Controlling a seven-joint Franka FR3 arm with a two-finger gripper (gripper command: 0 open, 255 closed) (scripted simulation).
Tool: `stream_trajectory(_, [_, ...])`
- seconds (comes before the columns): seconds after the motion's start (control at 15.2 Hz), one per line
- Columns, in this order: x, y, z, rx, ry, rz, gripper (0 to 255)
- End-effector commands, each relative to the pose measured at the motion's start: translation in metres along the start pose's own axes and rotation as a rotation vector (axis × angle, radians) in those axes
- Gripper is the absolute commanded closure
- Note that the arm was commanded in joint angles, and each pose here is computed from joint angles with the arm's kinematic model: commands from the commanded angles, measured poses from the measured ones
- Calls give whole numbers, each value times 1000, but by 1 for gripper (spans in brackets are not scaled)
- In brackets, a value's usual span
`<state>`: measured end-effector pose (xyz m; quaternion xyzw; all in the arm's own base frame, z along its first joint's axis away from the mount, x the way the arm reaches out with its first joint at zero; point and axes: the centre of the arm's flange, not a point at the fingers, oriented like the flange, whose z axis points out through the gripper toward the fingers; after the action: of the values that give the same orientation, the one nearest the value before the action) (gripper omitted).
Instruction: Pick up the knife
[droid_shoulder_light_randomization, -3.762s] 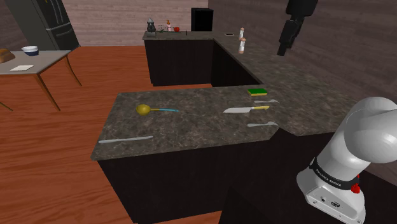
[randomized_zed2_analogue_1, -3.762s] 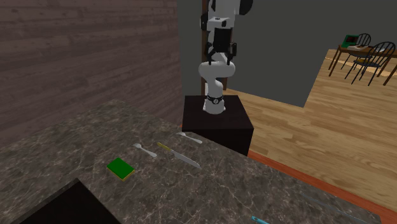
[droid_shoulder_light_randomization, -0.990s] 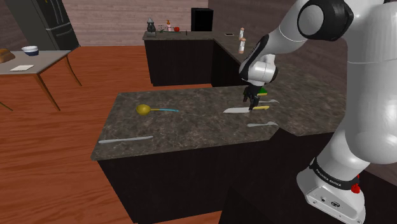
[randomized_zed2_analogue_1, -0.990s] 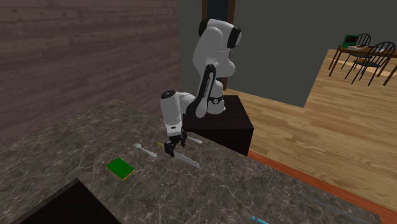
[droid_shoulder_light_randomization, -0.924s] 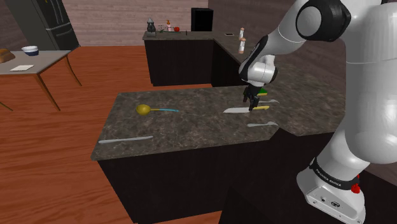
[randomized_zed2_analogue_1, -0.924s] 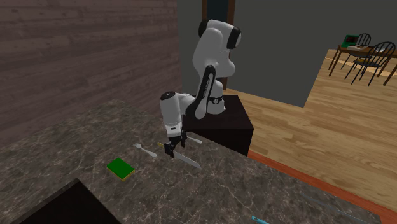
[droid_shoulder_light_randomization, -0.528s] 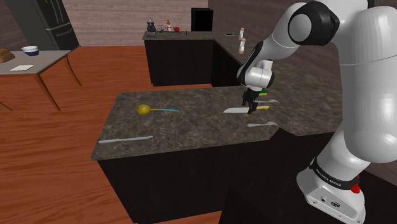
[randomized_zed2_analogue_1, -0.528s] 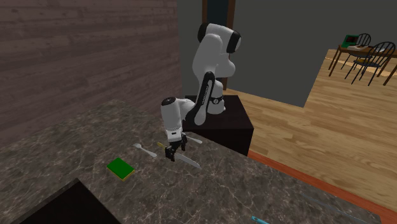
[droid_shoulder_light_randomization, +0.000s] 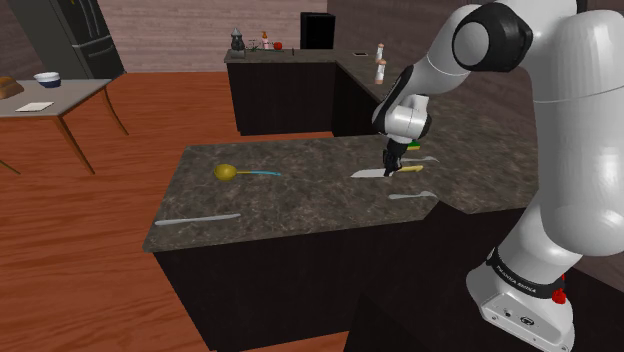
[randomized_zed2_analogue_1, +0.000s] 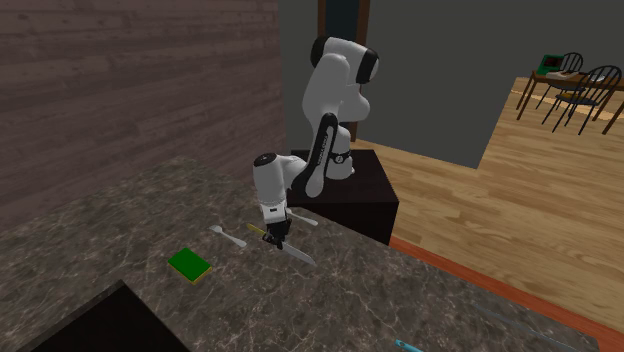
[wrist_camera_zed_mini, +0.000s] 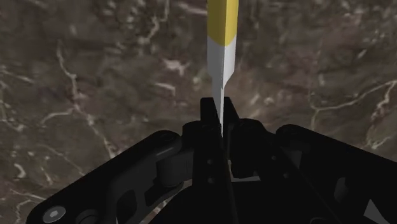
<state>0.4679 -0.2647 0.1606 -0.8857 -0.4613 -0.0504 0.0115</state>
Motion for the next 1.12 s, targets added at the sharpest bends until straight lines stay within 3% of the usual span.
stream_trajectory(0.0, [0, 0, 0, 1, 0, 0, 255])
stream_trajectory(1.06, [8, 2, -78, 1, 0, 0, 255])
